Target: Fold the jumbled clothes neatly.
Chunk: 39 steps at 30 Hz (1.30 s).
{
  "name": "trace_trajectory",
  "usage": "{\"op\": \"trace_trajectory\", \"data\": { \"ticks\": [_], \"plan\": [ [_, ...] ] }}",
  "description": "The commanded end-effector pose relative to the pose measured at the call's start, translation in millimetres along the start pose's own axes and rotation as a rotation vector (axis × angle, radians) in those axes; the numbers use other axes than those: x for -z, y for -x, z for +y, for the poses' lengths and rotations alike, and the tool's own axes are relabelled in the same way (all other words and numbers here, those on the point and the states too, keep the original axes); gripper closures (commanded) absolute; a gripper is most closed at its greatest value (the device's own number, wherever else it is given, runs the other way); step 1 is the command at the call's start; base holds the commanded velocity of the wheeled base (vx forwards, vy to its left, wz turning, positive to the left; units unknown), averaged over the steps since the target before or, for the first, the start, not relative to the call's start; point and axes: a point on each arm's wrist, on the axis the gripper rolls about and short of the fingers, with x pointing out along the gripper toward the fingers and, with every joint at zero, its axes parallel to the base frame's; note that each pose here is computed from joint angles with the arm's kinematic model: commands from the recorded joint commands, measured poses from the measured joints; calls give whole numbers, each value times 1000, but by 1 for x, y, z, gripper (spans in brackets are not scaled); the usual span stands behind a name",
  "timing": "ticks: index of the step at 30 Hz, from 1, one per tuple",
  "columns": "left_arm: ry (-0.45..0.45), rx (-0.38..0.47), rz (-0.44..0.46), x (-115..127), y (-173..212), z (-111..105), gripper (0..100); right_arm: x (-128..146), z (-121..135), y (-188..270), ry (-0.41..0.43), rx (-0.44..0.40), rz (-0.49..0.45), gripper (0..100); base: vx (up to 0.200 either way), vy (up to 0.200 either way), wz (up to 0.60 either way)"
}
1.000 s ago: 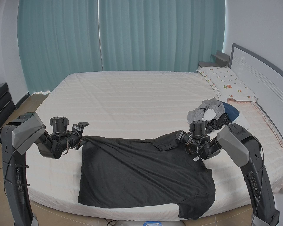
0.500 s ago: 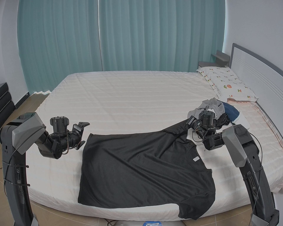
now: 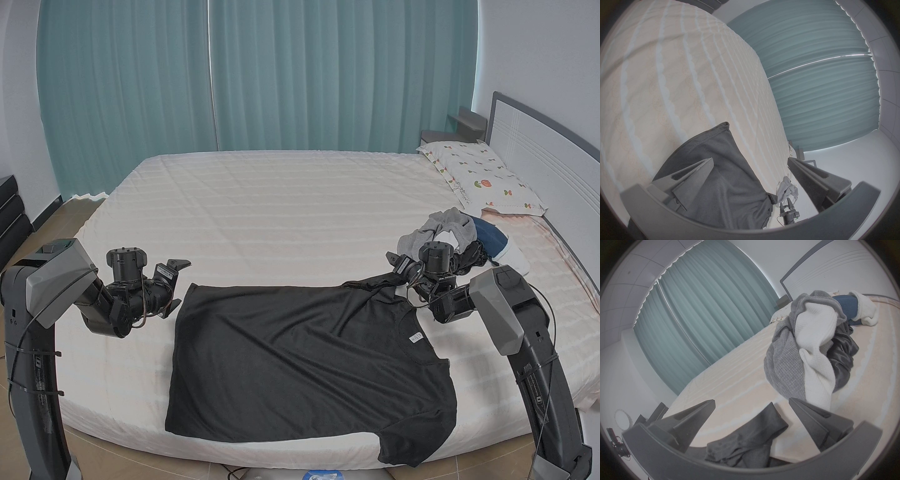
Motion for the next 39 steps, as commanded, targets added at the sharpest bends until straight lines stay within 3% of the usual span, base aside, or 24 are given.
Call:
{"op": "trace_trajectory", "data": {
  "ticks": [1,9,22,23,28,34,39],
  "plan": [
    [-15,-1,3,1,-1,0,0,-18,-4,35,13,2,116,0,0,0,0],
    [-19,0,4,2,-1,0,0,13,-36,57,59,38,284,0,0,0,0],
    [-20,0,5,2,-1,0,0,43,-41,52,77,45,336,0,0,0,0],
    [-20,0,5,2,-1,0,0,43,-41,52,77,43,334,100,0,0,0],
    [-31,-3,7,3,-1,0,0,31,-41,38,62,33,261,100,0,0,0],
    [-36,-5,8,3,-2,2,0,3,-49,12,50,100,11,100,0,0,0],
    [-38,-5,8,3,-2,2,0,-2,-54,9,46,110,-17,100,0,0,0]
  ]
}}
